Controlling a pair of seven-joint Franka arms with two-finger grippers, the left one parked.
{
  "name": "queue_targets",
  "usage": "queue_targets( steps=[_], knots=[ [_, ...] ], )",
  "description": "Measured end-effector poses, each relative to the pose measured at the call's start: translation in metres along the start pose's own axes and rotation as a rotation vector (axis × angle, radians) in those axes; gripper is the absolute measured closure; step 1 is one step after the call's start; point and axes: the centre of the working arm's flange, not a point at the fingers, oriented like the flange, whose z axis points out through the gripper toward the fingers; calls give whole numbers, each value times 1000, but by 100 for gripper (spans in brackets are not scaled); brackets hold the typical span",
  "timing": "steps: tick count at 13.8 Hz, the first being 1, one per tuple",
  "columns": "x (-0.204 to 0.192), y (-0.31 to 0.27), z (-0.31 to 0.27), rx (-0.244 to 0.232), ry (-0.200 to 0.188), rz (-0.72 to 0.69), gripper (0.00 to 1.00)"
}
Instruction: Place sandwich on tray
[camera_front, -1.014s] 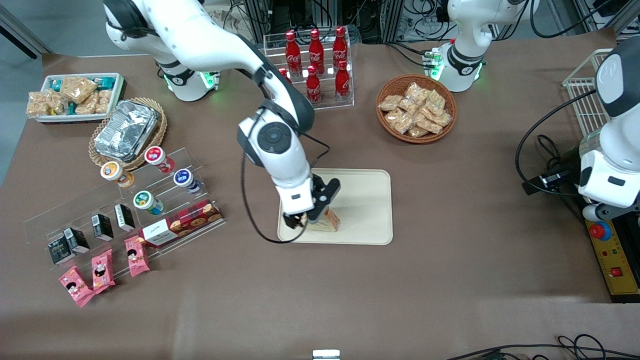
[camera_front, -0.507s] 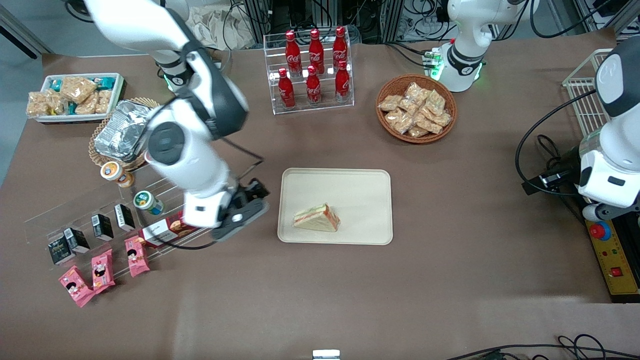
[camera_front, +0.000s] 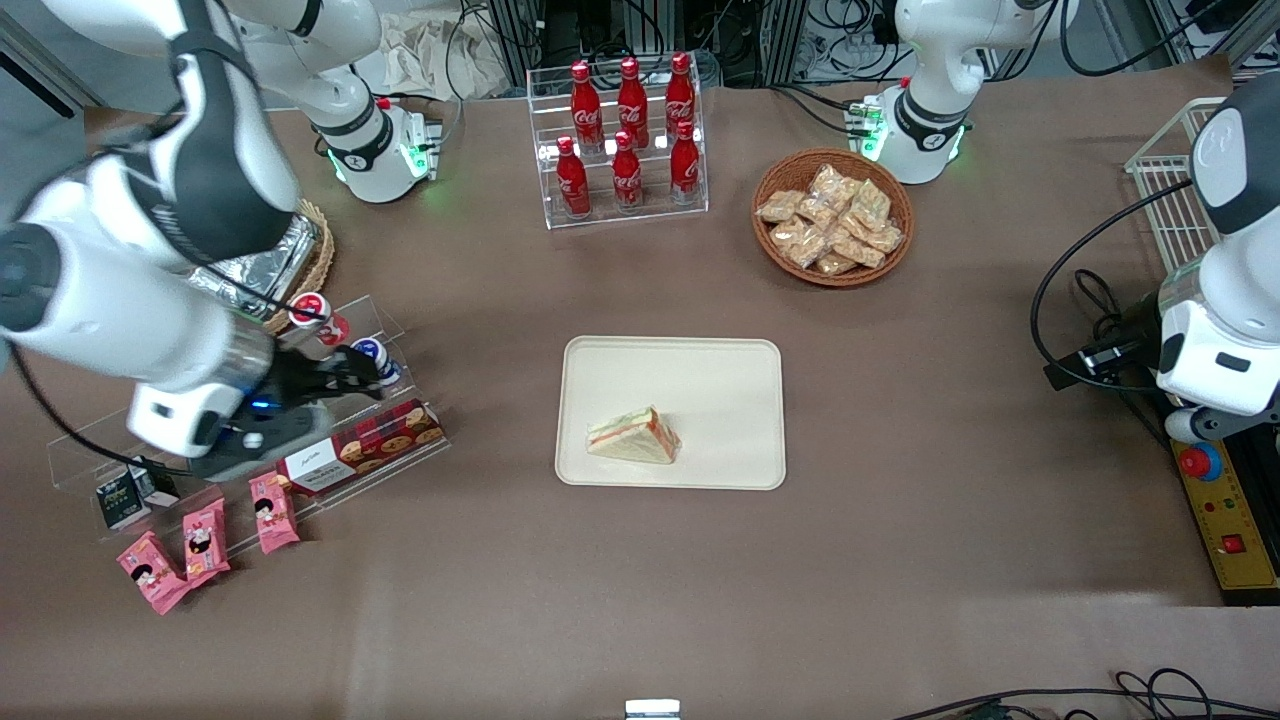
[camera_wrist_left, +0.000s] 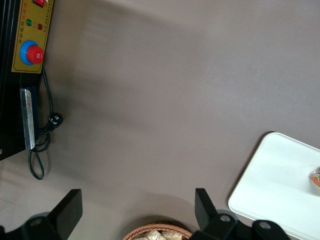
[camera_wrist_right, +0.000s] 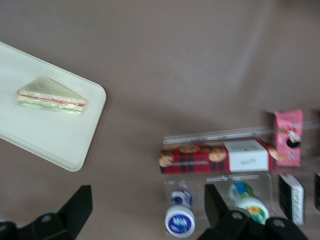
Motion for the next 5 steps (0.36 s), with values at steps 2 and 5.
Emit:
queue_targets(
  steps=[2,5],
  knots=[
    [-20,47,-12,6,-45,79,0],
    [-45,109,-33,-2,-52,163,0]
  ],
)
